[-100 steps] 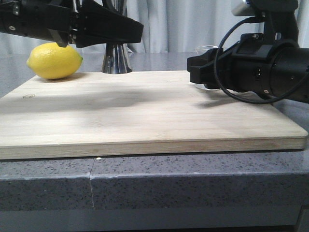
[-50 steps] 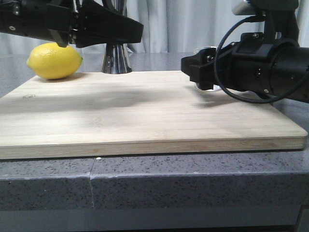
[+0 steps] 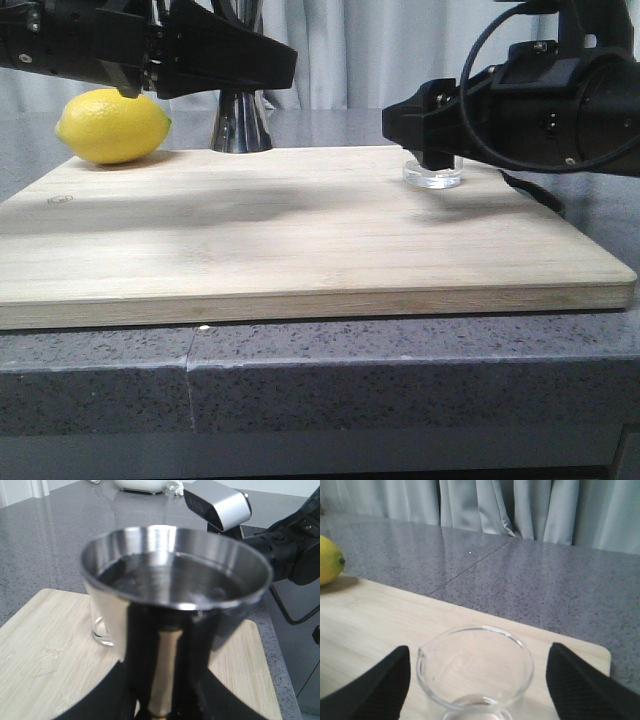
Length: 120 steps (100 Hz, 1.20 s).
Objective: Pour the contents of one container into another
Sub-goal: 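Lower the beaker onto the board with the right gripper, then open the right gripper and raise it away from the beaker, then lower the filled jigger onto the board with the left gripper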
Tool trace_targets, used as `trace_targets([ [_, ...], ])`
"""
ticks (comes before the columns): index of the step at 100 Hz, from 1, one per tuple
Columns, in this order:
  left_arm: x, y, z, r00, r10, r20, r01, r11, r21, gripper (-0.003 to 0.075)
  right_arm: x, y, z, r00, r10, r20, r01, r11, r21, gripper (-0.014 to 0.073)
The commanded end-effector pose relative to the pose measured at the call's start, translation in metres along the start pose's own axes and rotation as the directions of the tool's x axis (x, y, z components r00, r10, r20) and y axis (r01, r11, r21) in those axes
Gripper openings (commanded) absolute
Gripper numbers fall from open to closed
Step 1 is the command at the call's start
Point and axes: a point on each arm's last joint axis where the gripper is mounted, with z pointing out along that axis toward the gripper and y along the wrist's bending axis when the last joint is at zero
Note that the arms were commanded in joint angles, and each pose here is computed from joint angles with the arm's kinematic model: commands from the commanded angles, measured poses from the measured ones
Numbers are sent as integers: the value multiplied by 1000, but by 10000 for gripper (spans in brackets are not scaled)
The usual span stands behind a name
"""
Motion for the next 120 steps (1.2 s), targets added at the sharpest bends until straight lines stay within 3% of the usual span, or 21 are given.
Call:
trace_targets([
  [1,-33,-13,-3,989,35,147,-45,996,72,-19,-23,-2,-6,996,-12,94,12,1000,2,513],
  [54,-33,-13,-3,988,33,149,-44,997,70,-19,-44,0,-41,995,-23,97,22,1000,9,512],
  [80,-33,-11,-3,987,51,150,-60,997,52,-19,-83,-1,-68,973,-40,227,35,999,25,512],
  [120,-17,5,3,982,88,165,-87,996,-14,-19,-112,-1,-98,951,-55,304,44,998,43,511],
])
